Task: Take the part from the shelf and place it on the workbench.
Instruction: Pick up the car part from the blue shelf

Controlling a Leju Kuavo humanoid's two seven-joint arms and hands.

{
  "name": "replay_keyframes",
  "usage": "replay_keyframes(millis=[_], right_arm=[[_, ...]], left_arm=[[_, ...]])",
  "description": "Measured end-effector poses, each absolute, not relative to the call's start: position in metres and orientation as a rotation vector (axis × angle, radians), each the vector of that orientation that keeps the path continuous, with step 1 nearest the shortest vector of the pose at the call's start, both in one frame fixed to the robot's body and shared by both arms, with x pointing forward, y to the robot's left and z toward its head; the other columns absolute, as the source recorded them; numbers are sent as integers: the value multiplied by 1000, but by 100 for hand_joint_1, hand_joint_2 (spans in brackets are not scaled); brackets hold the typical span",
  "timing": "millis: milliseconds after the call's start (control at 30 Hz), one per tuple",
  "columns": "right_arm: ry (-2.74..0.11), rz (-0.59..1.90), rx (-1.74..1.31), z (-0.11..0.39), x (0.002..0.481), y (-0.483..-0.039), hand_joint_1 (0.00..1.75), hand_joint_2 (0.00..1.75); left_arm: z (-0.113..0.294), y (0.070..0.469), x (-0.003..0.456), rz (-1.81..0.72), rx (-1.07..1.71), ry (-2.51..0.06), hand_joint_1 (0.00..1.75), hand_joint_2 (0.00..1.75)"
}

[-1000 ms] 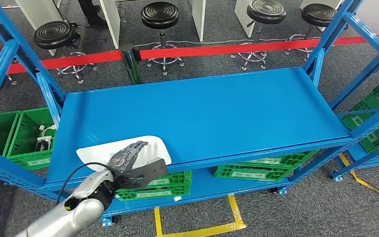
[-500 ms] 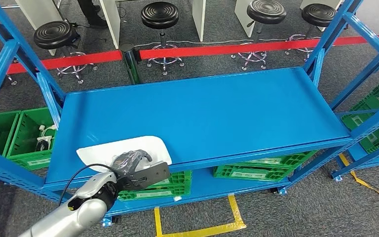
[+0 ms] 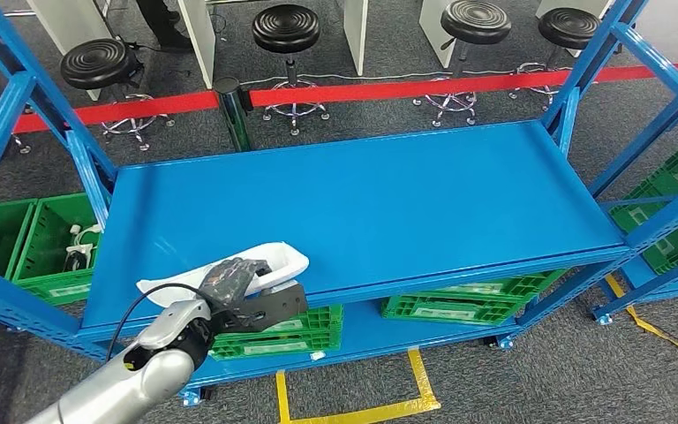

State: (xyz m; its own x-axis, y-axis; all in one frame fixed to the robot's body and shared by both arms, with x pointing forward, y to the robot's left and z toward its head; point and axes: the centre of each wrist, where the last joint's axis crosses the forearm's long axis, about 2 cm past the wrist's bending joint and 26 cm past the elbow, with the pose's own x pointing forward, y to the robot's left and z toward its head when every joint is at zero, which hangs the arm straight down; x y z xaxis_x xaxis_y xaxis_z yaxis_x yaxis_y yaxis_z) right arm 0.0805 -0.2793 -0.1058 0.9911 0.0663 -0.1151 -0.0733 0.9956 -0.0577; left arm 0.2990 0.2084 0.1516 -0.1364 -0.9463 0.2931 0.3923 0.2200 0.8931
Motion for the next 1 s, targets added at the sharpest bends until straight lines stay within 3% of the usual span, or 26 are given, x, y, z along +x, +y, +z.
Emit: replay_keyframes(millis=[500,1000], right_arm=[[110,69,-65,-106,80,-279,0,175],[107,69,-69,-106,80,-279,0,175]], left_arm=[[144,208,296,-1361,843,-1311,175,175],[148,211,287,-1020,506,-1573,175,175]])
